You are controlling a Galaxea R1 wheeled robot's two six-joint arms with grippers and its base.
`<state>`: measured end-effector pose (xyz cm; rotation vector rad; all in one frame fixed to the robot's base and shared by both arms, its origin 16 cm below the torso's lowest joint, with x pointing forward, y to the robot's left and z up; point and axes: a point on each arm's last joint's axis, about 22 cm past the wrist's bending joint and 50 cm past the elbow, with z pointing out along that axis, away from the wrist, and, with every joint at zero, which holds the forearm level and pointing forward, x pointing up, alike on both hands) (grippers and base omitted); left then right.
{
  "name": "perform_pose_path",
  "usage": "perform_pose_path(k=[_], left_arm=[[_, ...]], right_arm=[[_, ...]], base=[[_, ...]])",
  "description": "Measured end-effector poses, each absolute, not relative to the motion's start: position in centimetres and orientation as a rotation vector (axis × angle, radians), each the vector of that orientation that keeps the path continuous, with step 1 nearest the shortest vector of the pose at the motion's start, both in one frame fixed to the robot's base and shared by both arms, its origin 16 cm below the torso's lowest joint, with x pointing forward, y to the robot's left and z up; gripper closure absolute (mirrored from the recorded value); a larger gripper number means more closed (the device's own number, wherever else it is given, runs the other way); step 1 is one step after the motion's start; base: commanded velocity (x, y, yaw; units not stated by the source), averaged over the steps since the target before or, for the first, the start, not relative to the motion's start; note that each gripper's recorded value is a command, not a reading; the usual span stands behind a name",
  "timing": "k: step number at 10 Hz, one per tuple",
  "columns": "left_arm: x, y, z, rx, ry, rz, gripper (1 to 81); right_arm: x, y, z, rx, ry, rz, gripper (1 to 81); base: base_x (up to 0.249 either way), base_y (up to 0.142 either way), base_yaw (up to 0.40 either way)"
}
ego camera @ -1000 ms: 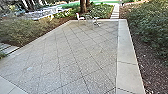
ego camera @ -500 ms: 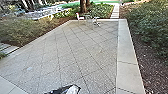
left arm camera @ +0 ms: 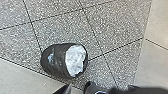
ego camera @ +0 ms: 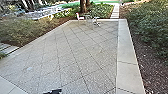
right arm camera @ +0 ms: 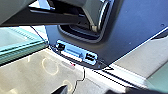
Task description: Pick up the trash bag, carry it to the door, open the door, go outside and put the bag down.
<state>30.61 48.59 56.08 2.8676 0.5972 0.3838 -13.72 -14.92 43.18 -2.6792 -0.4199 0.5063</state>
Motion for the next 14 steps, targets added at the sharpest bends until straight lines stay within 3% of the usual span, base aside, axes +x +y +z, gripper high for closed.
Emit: perform_pose_path(k=[2,8,10,14], left_arm=[[27.8,46.8,55.3,2.849,0.601,0.353,1.0],[7.9,33.9,47.7,2.809,0.506,0.177,1.0],[1.7,28.8,45.5,2.806,0.385,0.082,1.0],[-2.5,19.5,43.8,2.759,0.019,0.071,1.0]], right_arm=[[-12.0,-15.0,42.8,-2.693,-0.440,0.456,1.0],[-5.5,-15.3,42.2,-2.727,-0.570,0.271,1.0],[-4.6,-15.3,42.2,-2.743,-0.540,0.223,1.0],[-3.0,-14.7,42.3,-2.778,-0.394,0.078,1.0]], base=[[0.000,0.000,0.000],[0.000,0.000,0.000],[0.000,0.000,0.000],[0.000,0.000,0.000]])
